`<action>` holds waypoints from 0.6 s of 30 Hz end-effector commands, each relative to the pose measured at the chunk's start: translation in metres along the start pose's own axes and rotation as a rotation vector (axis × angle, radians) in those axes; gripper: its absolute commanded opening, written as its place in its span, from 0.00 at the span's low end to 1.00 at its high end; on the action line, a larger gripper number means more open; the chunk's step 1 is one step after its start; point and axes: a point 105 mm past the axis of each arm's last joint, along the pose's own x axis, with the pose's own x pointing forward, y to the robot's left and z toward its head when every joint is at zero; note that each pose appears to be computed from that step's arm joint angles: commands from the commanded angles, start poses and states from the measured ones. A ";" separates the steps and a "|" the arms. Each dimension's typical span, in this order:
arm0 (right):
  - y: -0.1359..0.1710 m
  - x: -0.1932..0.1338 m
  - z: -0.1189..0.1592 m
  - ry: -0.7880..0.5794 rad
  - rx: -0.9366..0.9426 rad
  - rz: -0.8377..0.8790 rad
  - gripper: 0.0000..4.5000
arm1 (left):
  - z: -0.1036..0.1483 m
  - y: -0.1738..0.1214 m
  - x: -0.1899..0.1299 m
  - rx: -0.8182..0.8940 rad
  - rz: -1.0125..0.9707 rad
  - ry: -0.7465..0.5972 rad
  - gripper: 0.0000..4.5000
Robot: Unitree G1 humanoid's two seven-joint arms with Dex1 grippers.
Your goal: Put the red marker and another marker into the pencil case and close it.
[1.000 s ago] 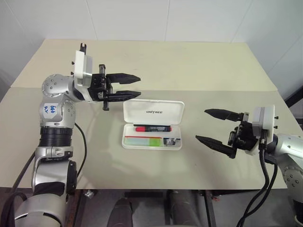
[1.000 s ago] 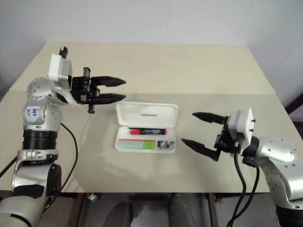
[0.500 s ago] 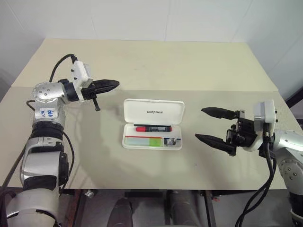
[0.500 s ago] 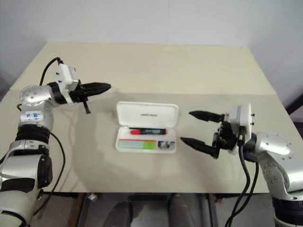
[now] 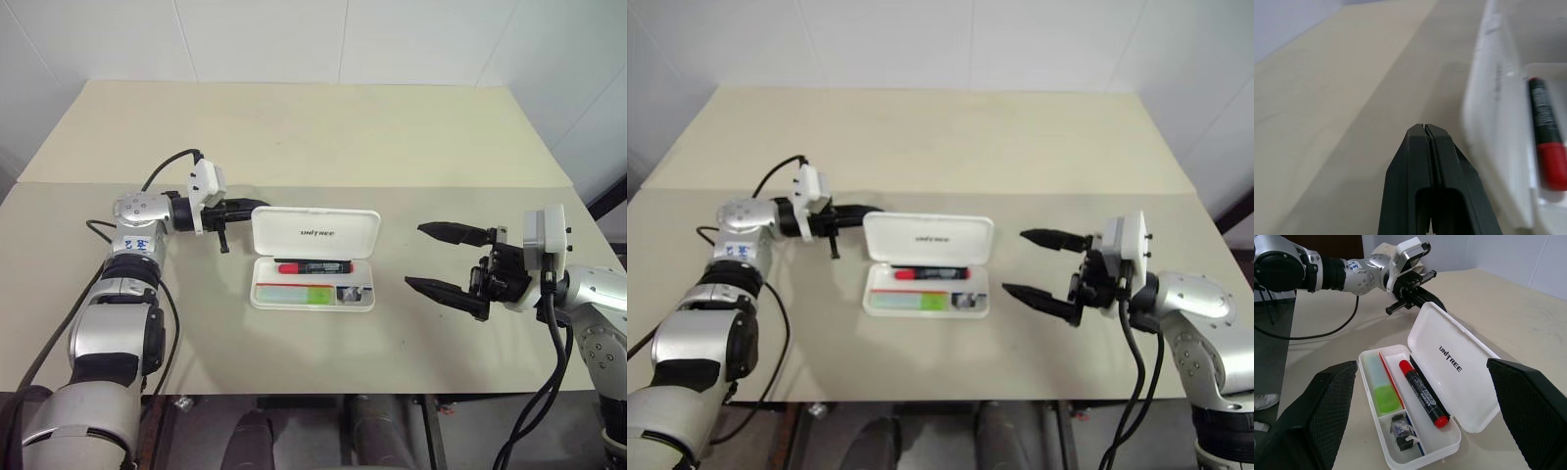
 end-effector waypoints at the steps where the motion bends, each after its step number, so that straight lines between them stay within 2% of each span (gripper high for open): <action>1: 0.001 -0.002 0.011 -0.009 -0.052 0.009 1.00 | 0.030 0.000 -0.002 0.032 -0.102 -0.090 0.01; 9: 0.001 -0.005 0.011 -0.006 -0.049 0.012 1.00 | 0.049 -0.018 -0.001 0.069 -0.282 -0.104 0.01; 18: -0.001 -0.001 0.010 -0.014 -0.052 0.025 1.00 | 0.053 -0.050 0.014 0.116 -0.451 -0.082 0.01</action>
